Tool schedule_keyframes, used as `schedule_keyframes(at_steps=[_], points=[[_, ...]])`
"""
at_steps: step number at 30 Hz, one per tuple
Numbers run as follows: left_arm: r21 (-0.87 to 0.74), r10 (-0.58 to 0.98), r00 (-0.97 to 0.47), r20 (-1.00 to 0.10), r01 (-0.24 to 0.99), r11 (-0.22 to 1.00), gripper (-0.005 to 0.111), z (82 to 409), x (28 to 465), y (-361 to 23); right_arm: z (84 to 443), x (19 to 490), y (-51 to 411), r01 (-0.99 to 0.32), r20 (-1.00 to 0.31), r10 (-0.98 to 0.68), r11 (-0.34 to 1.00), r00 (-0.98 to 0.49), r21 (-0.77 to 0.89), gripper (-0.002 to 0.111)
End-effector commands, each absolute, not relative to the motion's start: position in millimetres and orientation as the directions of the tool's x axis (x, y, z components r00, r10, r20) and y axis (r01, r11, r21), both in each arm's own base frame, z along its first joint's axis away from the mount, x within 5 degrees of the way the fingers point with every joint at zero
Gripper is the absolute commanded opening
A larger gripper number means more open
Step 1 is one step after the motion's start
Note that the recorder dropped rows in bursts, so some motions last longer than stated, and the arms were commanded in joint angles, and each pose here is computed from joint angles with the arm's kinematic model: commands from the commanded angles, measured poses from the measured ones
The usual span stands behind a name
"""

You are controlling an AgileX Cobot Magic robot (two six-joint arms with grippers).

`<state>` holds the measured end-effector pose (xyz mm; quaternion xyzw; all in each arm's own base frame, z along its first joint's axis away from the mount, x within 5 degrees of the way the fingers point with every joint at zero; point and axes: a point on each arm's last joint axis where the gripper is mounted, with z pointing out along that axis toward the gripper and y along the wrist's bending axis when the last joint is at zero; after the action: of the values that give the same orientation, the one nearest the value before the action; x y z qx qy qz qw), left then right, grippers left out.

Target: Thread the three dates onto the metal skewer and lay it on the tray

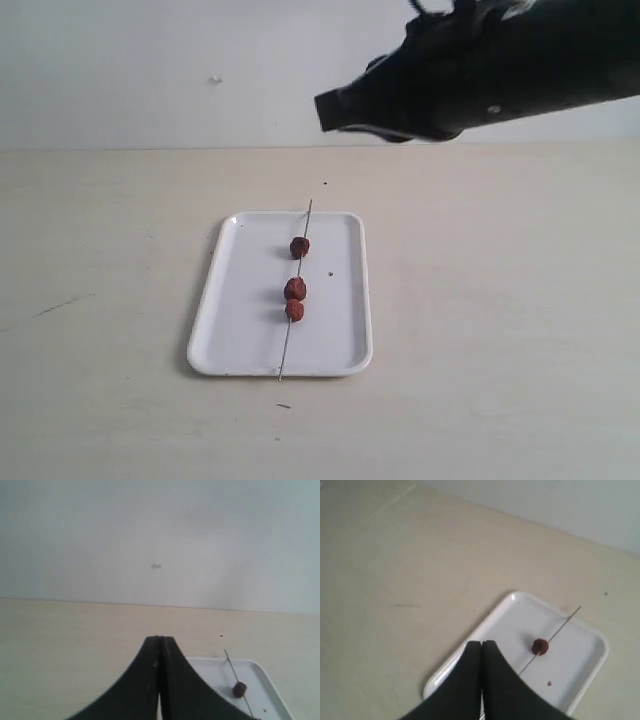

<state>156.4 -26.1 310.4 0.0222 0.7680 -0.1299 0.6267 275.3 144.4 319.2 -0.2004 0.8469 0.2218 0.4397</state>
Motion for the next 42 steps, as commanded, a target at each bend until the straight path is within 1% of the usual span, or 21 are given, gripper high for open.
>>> schedule_keyframes(at_steps=[1, 2, 3, 4, 7, 11, 14, 16, 21, 25, 32, 33, 35, 36, 37, 39, 42], points=[[-0.142, -0.136, -0.084, -0.987, 0.069, 0.987, 0.0, 298.5, 120.1, -9.7, 353.9, 242.9, 126.9, -0.559, -0.903, -0.143, 0.82, -0.406, 0.121, 0.0], [-0.141, -0.138, -0.062, -0.988, 0.052, 0.989, 0.0, 294.4, 112.7, -7.3, 355.9, 235.2, 121.9, -0.55, -0.916, -0.132, 0.828, -0.379, 0.108, 0.0], [-0.142, -0.142, -0.013, -0.99, 0.037, 0.989, 0.0, 289.7, 99.3, -4.2, 358.5, 219.0, 110.7, -0.524, -0.942, -0.108, 0.848, -0.318, 0.08, 0.0], [-0.144, -0.145, 0.022, -0.989, 0.042, 0.989, 0.0, 286.6, 89.8, -3.5, 360.4, 205.3, 101.2, -0.497, -0.962, -0.077, 0.865, -0.262, 0.066, 0.0], [-0.145, -0.149, 0.079, -0.986, 0.05, 0.988, 0.0, 281.1, 75.7, -2.3, 353.2, 176.9, 82.4, -0.447, -0.986, -0.05, 0.894, -0.162, 0.028, 0.0], [-0.145, -0.15, 0.111, -0.982, 0.05, 0.988, 0.0, 268.7, 65.6, -1.1, 335.8, 138.0, 60.4, -0.402, -0.998, -0.009, 0.915, -0.068, 0.019, 0.0], [-0.143, -0.148, 0.104, -0.983, 0.055, 0.988, 0.0, 257.1, 63.0, -1.5, 322.3, 110.6, 45.4, -0.375, -0.999, 0.035, 0.927, 0.009, 0.029, 0.0], [-0.142, -0.146, 0.087, -0.985, 0.053, 0.988, 0.0, 248.5, 63.2, -1.5, 312.4, 93.2, 37.2, -0.372, -0.994, 0.103, 0.925, 0.036, 0.082, 0.0], [-0.141, -0.144, 0.055, -0.988, 0.048, 0.989, 0.0, 236.8, 64.6, -1.6, 292.7, 66.7, 26.8, -0.398, -0.95, 0.311, 0.874, 0.016, 0.279, 0.0], [-0.141, -0.143, 0.046, -0.989, 0.047, 0.989, 0.0, 233.7, 64.9, -1.6, 293.8, 54.2, 21.7, -0.42, -0.933, 0.355, 0.858, 0.066, 0.296, 0.0], [-0.141, -0.143, 0.046, -0.989, 0.047, 0.989, 0.0, 233.7, 64.9, -1.6, 296.8, 45.1, 17.8, -0.434, -0.922, 0.368, 0.855, 0.119, 0.285, 0.0], [-0.141, -0.143, 0.046, -0.989, 0.047, 0.989, 0.0, 233.7, 64.9, -1.6, 296.8, 45.1, 17.8, -0.431, -0.93, 0.344, 0.864, 0.131, 0.259, 0.0], [-0.141, -0.143, 0.046, -0.989, 0.047, 0.989, 0.0, 233.7, 64.9, -1.6, 297.5, 45.1, 17.4, -0.398, -0.958, 0.194, 0.912, 0.21, 0.097, 0.0], [-0.141, -0.143, 0.046, -0.989, 0.047, 0.989, 0.0, 233.7, 64.9, -1.6, 295.6, 45.7, 17.5, -0.383, -0.964, 0.145, 0.922, 0.223, 0.05, 0.0], [-0.141, -0.143, 0.046, -0.989, 0.047, 0.989, 0.0, 233.7, 64.9, -1.6, 292.4, 46.8, 17.4, -0.361, -0.969, 0.104, 0.932, 0.225, 0.016, 0.0], [-0.141, -0.143, 0.046, -0.989, 0.047, 0.989, 0.0, 233.7, 64.9, -1.6, 285.5, 50.0, 14.4, -0.286, -0.974, 0.076, 0.958, 0.212, 0.013, 0.0], [-0.141, -0.143, 0.046, -0.989, 0.047, 0.989, 0.0, 233.7, 64.9, -1.6, 272.3, 55.3, 4.6, -0.103, -0.979, 0.102, 0.991, 0.175, 0.085, 0.0]])
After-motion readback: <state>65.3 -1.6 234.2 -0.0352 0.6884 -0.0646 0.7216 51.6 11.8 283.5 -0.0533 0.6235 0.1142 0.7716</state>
